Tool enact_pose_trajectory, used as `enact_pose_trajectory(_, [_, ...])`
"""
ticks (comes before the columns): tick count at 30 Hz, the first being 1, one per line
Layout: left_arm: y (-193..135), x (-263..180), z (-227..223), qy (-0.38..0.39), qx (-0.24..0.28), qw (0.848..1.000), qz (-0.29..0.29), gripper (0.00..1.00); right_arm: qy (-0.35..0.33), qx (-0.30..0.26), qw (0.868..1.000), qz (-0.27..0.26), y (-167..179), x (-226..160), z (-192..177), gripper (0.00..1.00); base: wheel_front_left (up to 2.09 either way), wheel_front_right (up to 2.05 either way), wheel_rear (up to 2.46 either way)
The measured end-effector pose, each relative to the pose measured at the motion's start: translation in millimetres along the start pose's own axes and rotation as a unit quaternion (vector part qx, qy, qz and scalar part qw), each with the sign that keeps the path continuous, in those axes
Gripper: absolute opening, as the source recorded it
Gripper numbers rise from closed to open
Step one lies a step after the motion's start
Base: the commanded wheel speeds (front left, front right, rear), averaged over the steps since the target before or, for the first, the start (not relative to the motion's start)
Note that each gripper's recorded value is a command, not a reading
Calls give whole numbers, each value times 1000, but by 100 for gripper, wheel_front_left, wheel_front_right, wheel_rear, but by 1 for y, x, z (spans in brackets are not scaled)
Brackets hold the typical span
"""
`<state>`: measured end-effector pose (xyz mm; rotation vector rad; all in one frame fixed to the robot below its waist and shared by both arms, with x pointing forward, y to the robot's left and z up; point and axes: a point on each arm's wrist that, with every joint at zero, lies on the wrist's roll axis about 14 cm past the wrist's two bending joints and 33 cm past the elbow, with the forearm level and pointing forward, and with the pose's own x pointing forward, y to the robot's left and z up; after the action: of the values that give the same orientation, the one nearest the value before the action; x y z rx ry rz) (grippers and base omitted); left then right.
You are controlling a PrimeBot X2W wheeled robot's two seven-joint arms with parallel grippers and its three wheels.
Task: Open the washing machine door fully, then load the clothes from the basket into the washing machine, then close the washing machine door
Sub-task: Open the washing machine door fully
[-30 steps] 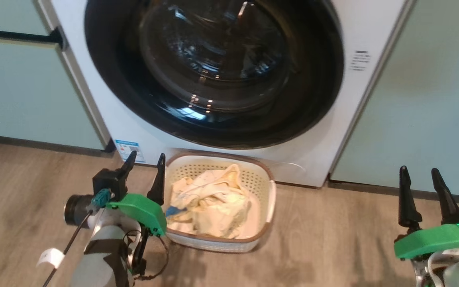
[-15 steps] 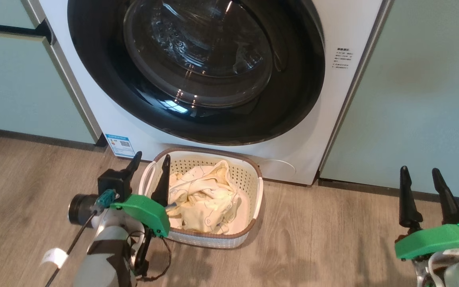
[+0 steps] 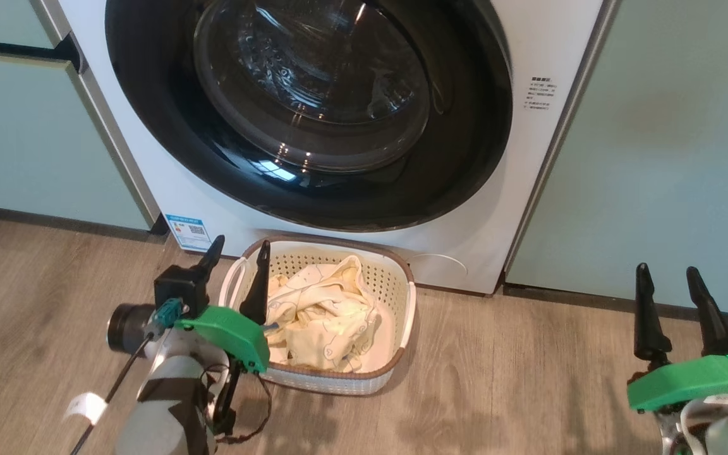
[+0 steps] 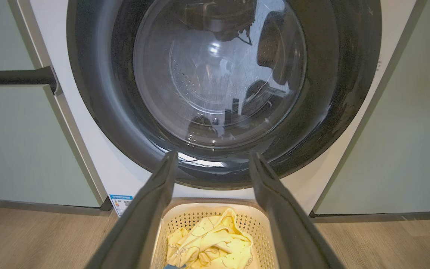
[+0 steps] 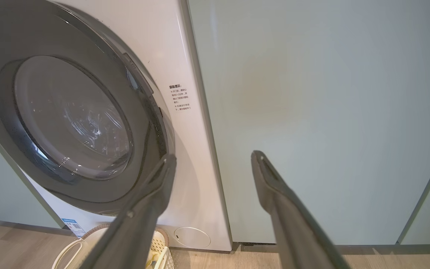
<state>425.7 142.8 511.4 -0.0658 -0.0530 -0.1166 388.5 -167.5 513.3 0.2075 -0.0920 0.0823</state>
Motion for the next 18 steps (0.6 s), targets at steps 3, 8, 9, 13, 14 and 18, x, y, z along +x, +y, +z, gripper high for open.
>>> enact_pose_trajectory(3, [0,0,0,0,0,1000,0,100,0,0,1000,0,0,0,0,100,0,0,0])
enact_pose_trajectory(8, [0,0,0,0,0,1000,0,100,-3,15,1000,-1,1,0,1,19,0,0,0])
enact_pose_trajectory(9, [0,0,0,0,0,1000,0,100,-4,24,1000,-1,2,1,2,0,0,0,0])
enact_pose_trajectory(13, [0,-1,0,0,0,1000,0,100,-10,77,997,-10,1,2,2,0,0,0,0])
enact_pose_trajectory(14, [0,-1,0,0,1,1000,-1,100,-13,99,995,-16,-1,3,4,0,0,0,0])
enact_pose_trajectory(18, [-2,-1,0,-1,2,1000,-3,100,-33,179,983,-28,-4,14,12,0,0,0,0])
